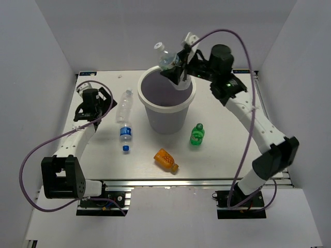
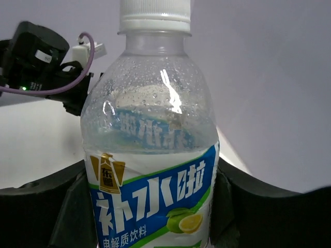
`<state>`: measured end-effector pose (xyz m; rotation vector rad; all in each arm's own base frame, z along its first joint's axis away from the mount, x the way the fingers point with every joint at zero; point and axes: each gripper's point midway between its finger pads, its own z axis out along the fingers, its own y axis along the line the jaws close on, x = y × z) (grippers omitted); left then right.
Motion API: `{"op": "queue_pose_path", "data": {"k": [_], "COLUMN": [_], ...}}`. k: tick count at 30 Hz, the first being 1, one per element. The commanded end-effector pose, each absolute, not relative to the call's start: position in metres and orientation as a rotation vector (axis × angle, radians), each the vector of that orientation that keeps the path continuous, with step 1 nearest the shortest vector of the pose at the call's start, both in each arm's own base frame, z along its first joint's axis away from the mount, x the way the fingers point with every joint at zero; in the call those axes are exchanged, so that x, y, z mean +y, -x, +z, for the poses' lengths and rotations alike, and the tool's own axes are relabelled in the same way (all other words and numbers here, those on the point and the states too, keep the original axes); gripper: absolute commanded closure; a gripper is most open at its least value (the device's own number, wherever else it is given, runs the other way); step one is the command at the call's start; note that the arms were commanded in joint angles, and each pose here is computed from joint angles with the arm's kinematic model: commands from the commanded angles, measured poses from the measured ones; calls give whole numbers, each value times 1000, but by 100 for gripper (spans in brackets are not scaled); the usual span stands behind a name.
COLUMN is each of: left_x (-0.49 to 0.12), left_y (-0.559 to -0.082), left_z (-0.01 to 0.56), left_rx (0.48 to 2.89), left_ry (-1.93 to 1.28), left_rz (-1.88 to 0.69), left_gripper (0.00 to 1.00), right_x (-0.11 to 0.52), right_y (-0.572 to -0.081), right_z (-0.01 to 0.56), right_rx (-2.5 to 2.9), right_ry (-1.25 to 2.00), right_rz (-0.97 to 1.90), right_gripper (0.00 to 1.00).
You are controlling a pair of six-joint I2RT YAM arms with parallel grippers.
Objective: Put the plastic bottles in the bin
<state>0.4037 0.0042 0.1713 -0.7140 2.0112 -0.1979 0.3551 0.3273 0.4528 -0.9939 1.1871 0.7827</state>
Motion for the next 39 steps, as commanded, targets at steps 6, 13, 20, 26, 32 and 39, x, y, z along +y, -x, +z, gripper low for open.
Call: {"op": "queue_pose_path", "data": {"k": [6,13,20,26,32,39], "left_x": [-60,-65,-86,-80,-77,-87], "left_y": [-372,-355,-340,-332,-325,-321], "left_z": [122,106,88,60,40,47], "left_rx": [2186,2237,2314,2407,2463,2458], "left_ry": [602,552,467,490,490,505], "left_rz": [-257,-221,-270,-181,-115,-191], "left_gripper": [2,2,2,2,8,52], "right_x": [363,362,318,242,153,104], "right_y": [-391,-390,-398,-393,-380,-357], "right_z": [419,437,451,429,383,312], "right_rx": [1336,1298,1342,1462,1528,1688], "right_ry": [950,957,797,527,235,132], "right_rz": [791,777,573,472,405,275], "right_gripper": [11,11,11,11,11,11]}}
